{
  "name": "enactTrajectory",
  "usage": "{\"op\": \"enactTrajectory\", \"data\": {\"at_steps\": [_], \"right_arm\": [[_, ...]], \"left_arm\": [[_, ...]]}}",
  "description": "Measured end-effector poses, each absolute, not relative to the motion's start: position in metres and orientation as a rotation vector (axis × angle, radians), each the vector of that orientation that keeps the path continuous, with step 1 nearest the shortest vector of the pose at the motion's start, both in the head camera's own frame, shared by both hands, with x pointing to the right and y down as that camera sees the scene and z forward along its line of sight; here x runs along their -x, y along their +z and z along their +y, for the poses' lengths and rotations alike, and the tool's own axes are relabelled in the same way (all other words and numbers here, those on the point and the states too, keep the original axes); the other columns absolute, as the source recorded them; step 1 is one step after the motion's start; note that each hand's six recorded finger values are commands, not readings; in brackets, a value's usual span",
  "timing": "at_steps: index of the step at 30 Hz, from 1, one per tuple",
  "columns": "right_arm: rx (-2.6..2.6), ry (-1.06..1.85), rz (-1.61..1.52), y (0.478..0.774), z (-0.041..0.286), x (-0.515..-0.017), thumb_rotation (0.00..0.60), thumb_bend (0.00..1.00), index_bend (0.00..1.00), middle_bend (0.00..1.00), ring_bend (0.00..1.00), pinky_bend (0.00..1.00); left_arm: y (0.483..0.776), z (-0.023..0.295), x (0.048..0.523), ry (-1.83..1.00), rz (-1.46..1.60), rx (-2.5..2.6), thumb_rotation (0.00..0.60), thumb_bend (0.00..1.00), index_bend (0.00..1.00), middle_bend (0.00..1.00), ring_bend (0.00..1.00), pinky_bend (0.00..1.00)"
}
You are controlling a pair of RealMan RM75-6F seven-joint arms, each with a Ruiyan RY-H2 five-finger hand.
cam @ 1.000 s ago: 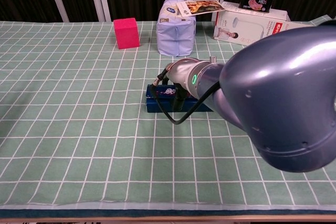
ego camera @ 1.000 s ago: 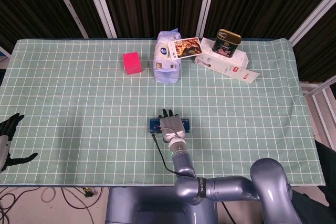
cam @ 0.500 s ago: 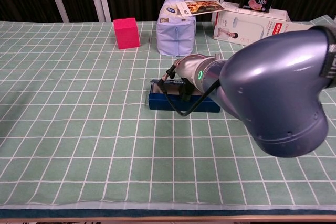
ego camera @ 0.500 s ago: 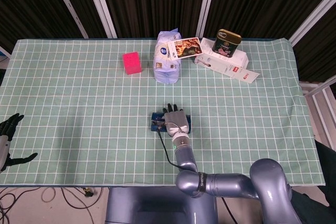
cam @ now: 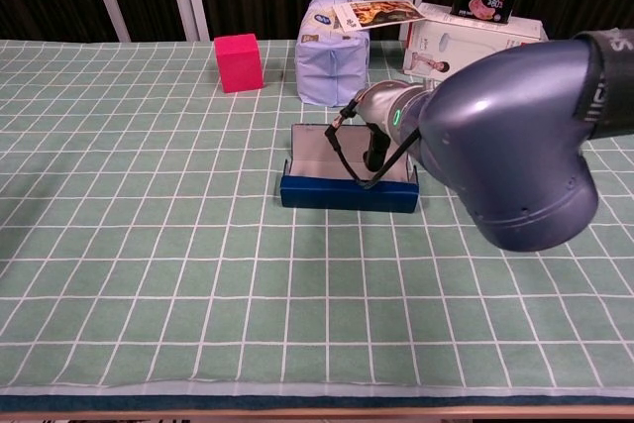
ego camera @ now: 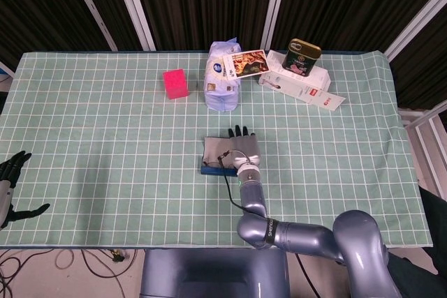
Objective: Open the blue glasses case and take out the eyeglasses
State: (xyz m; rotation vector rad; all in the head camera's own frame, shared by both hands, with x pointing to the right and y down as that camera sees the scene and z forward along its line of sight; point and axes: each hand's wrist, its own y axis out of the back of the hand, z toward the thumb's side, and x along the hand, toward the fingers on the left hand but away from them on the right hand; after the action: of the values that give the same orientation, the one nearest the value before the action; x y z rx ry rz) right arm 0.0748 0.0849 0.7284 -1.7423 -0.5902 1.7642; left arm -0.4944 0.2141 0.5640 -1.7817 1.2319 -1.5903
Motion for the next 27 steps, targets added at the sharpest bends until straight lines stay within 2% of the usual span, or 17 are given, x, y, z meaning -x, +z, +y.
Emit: {"op": "enactTrajectory", "data": {"at_steps": [8,10,11,12,16,19,21,23,27], "right_arm": [[1.795,1.672,-0.674,0.700,0.076,-0.073,0.600,0.50,0.08,0.00,0.00,0.24],[1.831,1.632,-0.692,0.688,0.078,-0.070,0.600,0.46,0.08,0.03,0.04,0.27],[1.848,1.613,-0.697,0.682,0.079,-0.068,0.600,0.46,0.07,0.06,0.08,0.31],[1.872,1.589,-0.702,0.674,0.082,-0.067,0.600,0.45,0.07,0.14,0.17,0.38],[1.937,1.518,-0.707,0.646,0.091,-0.065,0.600,0.44,0.07,0.53,0.62,0.73],[1.969,1.487,-0.703,0.631,0.100,-0.069,0.600,0.44,0.08,0.74,0.83,0.91],[1.988,1.478,-0.688,0.624,0.108,-0.074,0.600,0.44,0.09,0.83,0.91,0.98],[1.994,1.484,-0.669,0.623,0.115,-0.080,0.600,0.44,0.10,0.89,0.97,1.00],[2.018,1.526,-0.636,0.631,0.127,-0.087,0.600,0.44,0.12,0.91,0.99,1.00]], "left_arm": [[0.563,0.213,0.495,-1.584,1.231,1.774,0.600,0.00,0.00,0.00,0.00,0.00],[0.562,0.213,0.496,-1.584,1.232,1.767,0.600,0.00,0.00,0.00,0.00,0.00],[0.562,0.213,0.496,-1.584,1.233,1.765,0.600,0.00,0.00,0.00,0.00,0.00],[0.562,0.213,0.496,-1.583,1.233,1.763,0.600,0.00,0.00,0.00,0.00,0.00],[0.562,0.213,0.495,-1.577,1.233,1.761,0.600,0.00,0.00,0.00,0.00,0.00],[0.562,0.214,0.495,-1.577,1.229,1.759,0.600,0.00,0.00,0.00,0.00,0.00],[0.562,0.214,0.495,-1.578,1.228,1.757,0.600,0.00,0.00,0.00,0.00,0.00],[0.562,0.214,0.495,-1.578,1.228,1.759,0.600,0.00,0.00,0.00,0.00,0.00],[0.562,0.214,0.495,-1.578,1.228,1.756,0.600,0.00,0.00,0.00,0.00,0.00]]}}
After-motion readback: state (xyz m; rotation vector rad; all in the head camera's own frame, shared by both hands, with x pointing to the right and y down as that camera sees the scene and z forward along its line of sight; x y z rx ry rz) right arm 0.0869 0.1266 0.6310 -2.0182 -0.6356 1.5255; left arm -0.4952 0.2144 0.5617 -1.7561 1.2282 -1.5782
